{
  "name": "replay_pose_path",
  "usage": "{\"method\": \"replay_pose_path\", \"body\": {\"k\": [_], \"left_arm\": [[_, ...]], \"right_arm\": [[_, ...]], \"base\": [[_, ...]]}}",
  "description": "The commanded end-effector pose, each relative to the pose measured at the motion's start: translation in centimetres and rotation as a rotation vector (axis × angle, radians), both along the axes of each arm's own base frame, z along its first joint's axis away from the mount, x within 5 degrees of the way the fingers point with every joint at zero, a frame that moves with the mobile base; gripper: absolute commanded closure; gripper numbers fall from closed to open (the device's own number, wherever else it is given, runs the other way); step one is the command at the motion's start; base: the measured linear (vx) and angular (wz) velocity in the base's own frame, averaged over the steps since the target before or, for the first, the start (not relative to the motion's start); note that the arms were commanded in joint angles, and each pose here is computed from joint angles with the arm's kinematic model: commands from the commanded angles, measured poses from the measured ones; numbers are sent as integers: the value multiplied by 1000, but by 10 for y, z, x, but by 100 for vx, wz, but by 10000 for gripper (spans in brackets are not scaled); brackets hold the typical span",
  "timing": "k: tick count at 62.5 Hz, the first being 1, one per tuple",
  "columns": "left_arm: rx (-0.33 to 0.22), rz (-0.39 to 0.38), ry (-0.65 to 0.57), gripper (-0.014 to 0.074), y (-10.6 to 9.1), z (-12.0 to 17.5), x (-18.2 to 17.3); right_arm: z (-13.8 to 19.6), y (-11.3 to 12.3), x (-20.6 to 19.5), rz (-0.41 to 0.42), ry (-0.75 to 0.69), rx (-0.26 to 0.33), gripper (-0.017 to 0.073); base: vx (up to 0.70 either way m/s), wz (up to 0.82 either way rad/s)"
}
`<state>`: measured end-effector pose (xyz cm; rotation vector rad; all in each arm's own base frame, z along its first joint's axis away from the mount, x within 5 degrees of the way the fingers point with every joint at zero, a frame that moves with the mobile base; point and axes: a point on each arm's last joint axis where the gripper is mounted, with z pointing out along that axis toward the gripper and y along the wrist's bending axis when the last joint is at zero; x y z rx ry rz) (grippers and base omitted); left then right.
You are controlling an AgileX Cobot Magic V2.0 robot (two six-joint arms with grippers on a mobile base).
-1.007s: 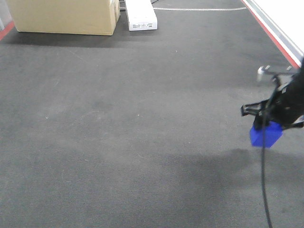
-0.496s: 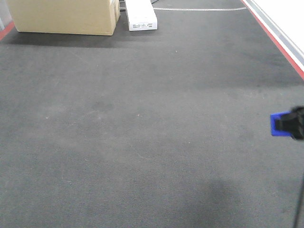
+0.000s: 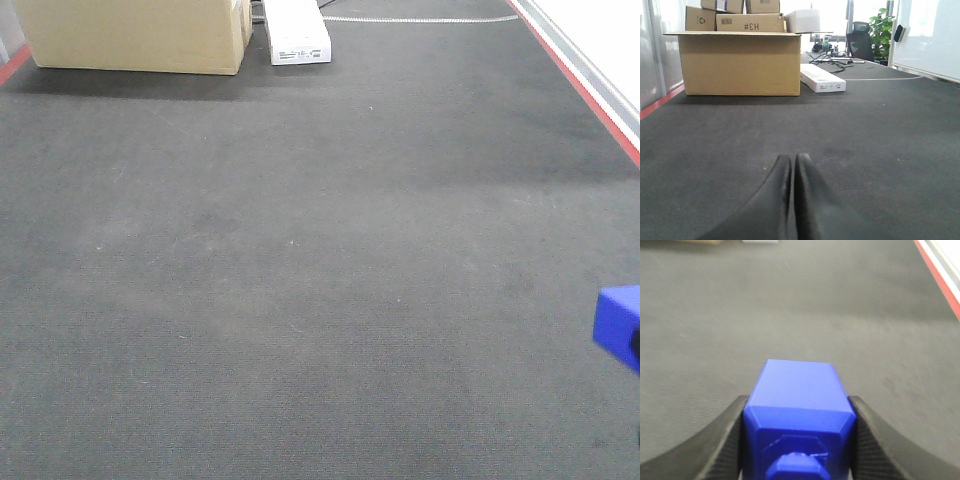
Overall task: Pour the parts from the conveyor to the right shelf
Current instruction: 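Lift the blue block off the conveyor with the right gripper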
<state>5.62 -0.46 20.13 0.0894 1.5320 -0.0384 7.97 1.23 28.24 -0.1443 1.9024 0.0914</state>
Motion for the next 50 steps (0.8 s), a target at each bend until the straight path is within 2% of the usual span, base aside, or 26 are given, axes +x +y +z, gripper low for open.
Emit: {"method": "replay_pose_path", "body": {"k": [1,10,19,50], "left_arm": [[-13,-5,-52,600,0,-3,0],[-13,-5,-52,600,0,-3,0],[-13,-5,-52,600,0,-3,0],[-13,-5,-52,600,0,-3,0]], "right_arm": [[9,1,-11,8,-163,-5,569],[-3,1,-23,12,-238,-32,569],[-5,-1,-29,-9,-309,-30,569],[-12,1,-30,18,-246,-30,569]], "base": [[0,0],[0,0],[0,0],[0,0]]}}
